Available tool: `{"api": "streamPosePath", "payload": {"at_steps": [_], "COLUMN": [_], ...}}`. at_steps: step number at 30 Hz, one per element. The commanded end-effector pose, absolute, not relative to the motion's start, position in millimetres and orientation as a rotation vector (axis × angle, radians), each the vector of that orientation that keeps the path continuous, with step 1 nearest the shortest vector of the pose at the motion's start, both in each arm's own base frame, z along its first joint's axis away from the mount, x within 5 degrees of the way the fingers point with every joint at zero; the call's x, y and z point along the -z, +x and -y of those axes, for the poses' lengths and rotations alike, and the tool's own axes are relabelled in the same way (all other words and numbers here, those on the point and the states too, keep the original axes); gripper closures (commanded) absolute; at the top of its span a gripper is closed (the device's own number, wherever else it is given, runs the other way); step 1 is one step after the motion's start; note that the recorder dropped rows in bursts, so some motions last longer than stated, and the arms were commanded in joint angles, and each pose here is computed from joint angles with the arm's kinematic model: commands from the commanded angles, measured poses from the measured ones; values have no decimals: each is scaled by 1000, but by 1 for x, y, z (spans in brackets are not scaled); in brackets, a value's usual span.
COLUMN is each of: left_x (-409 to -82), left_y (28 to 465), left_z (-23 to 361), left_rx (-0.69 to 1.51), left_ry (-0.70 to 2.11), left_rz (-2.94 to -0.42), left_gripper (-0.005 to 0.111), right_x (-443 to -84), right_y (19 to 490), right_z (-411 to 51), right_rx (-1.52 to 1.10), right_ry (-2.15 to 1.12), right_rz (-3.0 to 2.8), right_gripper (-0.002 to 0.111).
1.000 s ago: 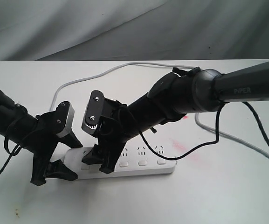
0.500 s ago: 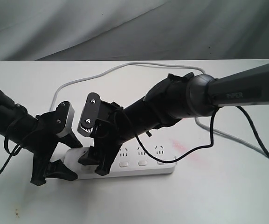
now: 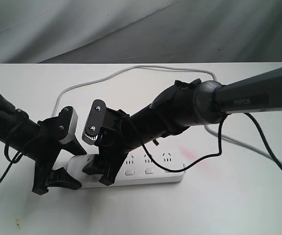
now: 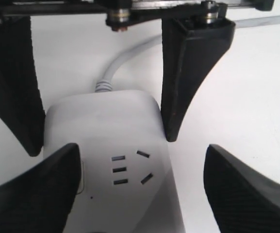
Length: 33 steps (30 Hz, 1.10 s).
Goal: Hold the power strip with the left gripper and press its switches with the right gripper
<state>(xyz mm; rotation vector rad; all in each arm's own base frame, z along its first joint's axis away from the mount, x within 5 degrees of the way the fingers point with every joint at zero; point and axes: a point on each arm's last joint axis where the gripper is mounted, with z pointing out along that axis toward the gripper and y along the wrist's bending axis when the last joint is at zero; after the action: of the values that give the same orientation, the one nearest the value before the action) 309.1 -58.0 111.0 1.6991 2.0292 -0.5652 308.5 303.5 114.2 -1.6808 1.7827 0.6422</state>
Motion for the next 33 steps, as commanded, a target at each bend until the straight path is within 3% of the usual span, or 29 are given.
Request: {"api": "streamPosePath", "payload": {"at_steps": [1,25,33], "left_x": [-112,-112,-112], "left_y": [310,310,310], "left_z": [60,60,60], "left_rx": [566,562,562], "left_ry": [1701,1701,1701], "left_rz": [-2018,-2019,-2019], "left_gripper": [64,64,64], "right_x": [-102,-80,-141], "right_y": [308,308,310], "right_z": [-304,-297,-298], "right_rx": [-628,-572,-558], "right_ry": [-1705,-1748,-1658], "right_rz": [-1818,-1937,-1822], "right_gripper": [42,43,43]}}
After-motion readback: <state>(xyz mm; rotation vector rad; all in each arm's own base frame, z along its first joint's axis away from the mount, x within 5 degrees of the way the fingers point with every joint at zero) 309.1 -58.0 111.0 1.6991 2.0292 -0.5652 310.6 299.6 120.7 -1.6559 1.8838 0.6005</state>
